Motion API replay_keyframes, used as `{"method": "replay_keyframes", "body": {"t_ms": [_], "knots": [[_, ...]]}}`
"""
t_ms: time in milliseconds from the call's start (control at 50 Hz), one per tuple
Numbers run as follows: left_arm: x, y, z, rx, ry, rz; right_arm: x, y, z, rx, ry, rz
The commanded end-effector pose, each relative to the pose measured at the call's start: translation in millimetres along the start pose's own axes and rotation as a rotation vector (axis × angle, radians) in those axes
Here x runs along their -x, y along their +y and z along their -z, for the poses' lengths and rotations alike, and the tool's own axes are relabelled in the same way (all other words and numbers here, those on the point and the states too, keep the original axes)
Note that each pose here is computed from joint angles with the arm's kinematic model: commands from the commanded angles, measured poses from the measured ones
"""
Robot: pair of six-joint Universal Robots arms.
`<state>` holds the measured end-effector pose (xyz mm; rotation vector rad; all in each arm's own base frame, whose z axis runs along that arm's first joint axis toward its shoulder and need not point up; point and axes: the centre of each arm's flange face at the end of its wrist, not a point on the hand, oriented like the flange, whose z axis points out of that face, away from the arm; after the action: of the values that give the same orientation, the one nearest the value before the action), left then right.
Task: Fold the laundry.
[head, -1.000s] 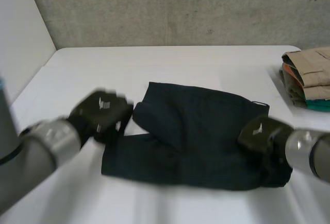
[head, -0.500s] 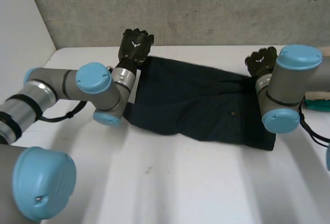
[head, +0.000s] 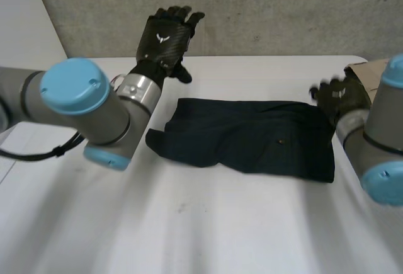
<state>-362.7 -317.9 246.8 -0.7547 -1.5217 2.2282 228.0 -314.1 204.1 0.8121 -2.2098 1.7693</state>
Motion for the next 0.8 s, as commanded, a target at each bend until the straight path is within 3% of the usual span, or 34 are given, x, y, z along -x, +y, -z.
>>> {"method": "replay_keyframes", "body": {"t_ms": [20, 140, 260, 360, 440, 500, 580, 640, 720, 800], "knots": [[-5, 2, 35, 0.083, 0.021, 0.040, 23, 37, 19, 0.159, -0.163, -0.198], [-7, 9, 48, 0.128, 0.024, 0.103, 30, 62, 2, 0.174, -0.194, -0.223], [-8, 11, 54, 0.147, 0.020, 0.146, 21, 75, -15, 0.162, -0.068, -0.140], [-3, -4, 58, 0.121, 0.011, 0.146, -6, 64, -5, 0.125, 0.078, 0.284], [4, -13, 60, 0.105, -0.002, 0.141, -12, 44, -10, 0.010, 0.177, 0.519], [7, -20, 62, 0.092, -0.010, 0.139, 3, 19, -9, -0.131, 0.211, 0.596], [7, -23, 66, 0.092, -0.010, 0.147, 62, -28, 9, -0.425, 0.138, 0.645], [7, -21, 70, 0.101, -0.012, 0.152, 138, -16, 31, -0.584, -0.149, 0.680], [7, -17, 73, 0.119, -0.013, 0.158, 180, 11, 59, -0.614, -0.416, 0.721], [9, -15, 74, 0.126, -0.018, 0.156, 184, 22, 74, -0.546, -0.542, 0.723]]}}
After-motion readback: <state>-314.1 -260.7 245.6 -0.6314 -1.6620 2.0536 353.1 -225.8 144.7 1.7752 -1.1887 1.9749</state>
